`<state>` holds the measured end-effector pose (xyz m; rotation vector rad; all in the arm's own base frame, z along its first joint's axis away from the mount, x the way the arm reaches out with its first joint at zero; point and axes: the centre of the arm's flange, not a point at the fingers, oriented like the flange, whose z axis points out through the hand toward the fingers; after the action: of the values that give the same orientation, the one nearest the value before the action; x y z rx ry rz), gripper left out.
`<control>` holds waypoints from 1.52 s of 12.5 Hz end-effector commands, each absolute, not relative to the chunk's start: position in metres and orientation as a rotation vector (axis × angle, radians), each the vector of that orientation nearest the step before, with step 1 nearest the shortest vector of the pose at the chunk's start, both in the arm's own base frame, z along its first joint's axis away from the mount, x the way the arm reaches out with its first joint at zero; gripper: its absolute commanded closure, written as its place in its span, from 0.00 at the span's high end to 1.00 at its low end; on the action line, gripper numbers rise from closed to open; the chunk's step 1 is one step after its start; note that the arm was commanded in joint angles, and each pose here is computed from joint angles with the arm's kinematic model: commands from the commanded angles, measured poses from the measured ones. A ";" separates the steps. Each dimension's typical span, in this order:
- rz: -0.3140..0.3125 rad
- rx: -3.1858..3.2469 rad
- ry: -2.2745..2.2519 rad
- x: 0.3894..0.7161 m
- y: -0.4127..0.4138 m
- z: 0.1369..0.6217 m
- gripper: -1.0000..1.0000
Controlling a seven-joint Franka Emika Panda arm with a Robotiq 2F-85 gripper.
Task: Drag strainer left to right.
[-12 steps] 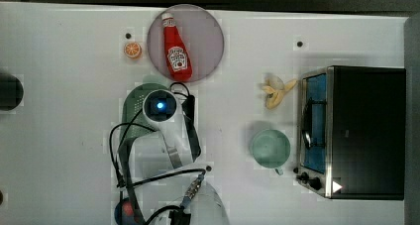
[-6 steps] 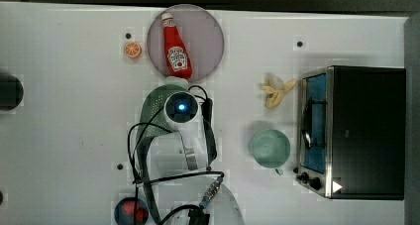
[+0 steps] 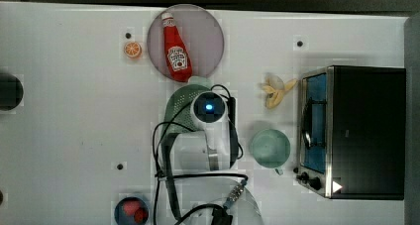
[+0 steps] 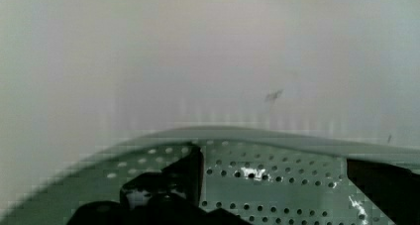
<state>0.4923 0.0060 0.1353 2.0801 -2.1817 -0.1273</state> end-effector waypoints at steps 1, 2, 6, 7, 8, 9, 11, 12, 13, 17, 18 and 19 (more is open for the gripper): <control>-0.095 2.140 -2.124 0.496 -0.028 0.147 1.00; -0.090 2.126 -2.131 0.496 -0.038 0.147 1.00; -0.066 2.125 -2.122 0.493 -0.072 0.148 1.00; -0.057 2.119 -2.129 0.493 -0.079 0.148 1.00; -0.055 2.108 -2.135 0.492 -0.084 0.148 1.00; -0.054 2.095 -2.142 0.491 -0.090 0.148 1.00; -0.056 2.155 -2.086 0.491 -0.089 0.149 1.00; -0.046 2.235 -2.016 0.494 -0.088 0.154 1.00; -0.041 2.325 -1.927 0.496 -0.084 0.162 1.00; 0.015 2.498 -1.748 0.515 -0.050 0.237 1.00; 0.031 2.506 -1.732 0.519 -0.042 0.266 1.00; 0.031 2.503 -1.711 0.522 -0.036 0.296 1.00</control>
<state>0.4950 -0.0584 0.2259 2.3697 -1.7488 -0.1550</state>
